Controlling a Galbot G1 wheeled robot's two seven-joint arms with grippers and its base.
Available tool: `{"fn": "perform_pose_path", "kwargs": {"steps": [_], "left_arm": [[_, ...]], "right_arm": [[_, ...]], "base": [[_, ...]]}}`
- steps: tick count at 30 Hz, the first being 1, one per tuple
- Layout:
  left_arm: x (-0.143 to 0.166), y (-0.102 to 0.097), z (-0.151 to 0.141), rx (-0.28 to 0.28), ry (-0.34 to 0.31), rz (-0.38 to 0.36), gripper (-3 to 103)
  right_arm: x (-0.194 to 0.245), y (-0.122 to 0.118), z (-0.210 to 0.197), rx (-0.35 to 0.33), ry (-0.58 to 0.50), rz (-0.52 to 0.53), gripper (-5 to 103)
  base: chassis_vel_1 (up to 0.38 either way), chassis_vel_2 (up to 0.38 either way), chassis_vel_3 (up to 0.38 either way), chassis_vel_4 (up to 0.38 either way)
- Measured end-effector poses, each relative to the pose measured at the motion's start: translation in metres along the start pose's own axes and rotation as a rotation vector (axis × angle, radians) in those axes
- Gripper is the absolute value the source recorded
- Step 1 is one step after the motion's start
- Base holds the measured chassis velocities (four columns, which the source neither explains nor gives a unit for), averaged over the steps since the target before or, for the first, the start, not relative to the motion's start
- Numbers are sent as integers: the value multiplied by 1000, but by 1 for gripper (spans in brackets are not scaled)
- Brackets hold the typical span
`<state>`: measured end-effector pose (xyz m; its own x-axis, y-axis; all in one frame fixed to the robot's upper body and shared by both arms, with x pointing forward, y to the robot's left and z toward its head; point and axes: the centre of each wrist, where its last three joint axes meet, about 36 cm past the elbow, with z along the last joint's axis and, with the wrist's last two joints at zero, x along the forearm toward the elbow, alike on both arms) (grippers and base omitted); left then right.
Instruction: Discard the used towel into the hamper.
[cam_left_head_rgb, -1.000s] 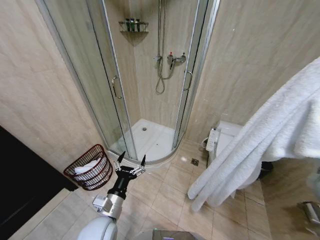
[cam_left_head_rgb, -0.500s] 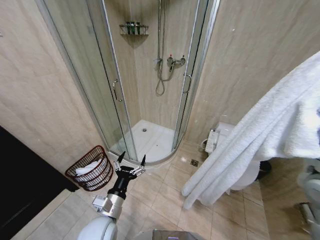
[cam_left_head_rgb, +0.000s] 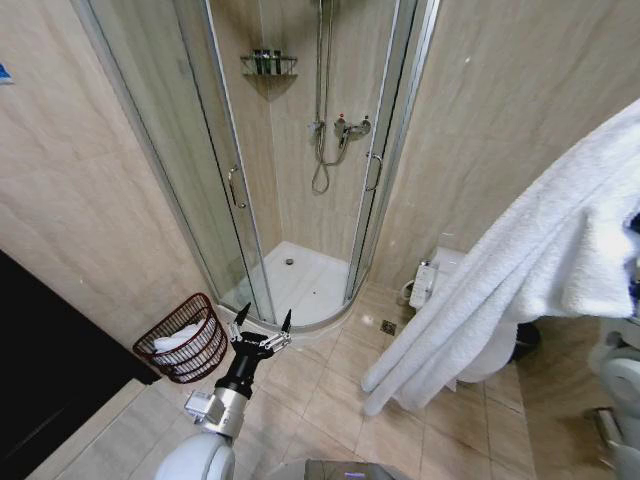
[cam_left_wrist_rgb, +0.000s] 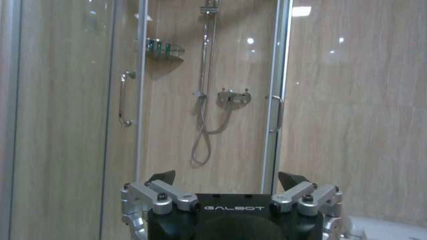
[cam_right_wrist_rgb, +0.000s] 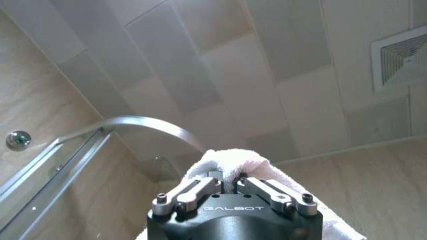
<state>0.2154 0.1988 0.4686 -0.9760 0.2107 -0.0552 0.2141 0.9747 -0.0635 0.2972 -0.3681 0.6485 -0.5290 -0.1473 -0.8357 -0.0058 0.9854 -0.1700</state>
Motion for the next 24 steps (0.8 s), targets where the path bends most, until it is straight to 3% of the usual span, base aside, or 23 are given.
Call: {"fn": "perform_pose_path", "kwargs": {"steps": [16,24], "left_arm": [[0,0,0,0,0,0,100],[0,0,0,0,0,0,100]], "right_arm": [[3,3,-1,-1,4,-8,8],[5,7,-3,-6,-3,-10,8]], "base": [[4,6,-8,-14],[124,107,-115,-114]]}}
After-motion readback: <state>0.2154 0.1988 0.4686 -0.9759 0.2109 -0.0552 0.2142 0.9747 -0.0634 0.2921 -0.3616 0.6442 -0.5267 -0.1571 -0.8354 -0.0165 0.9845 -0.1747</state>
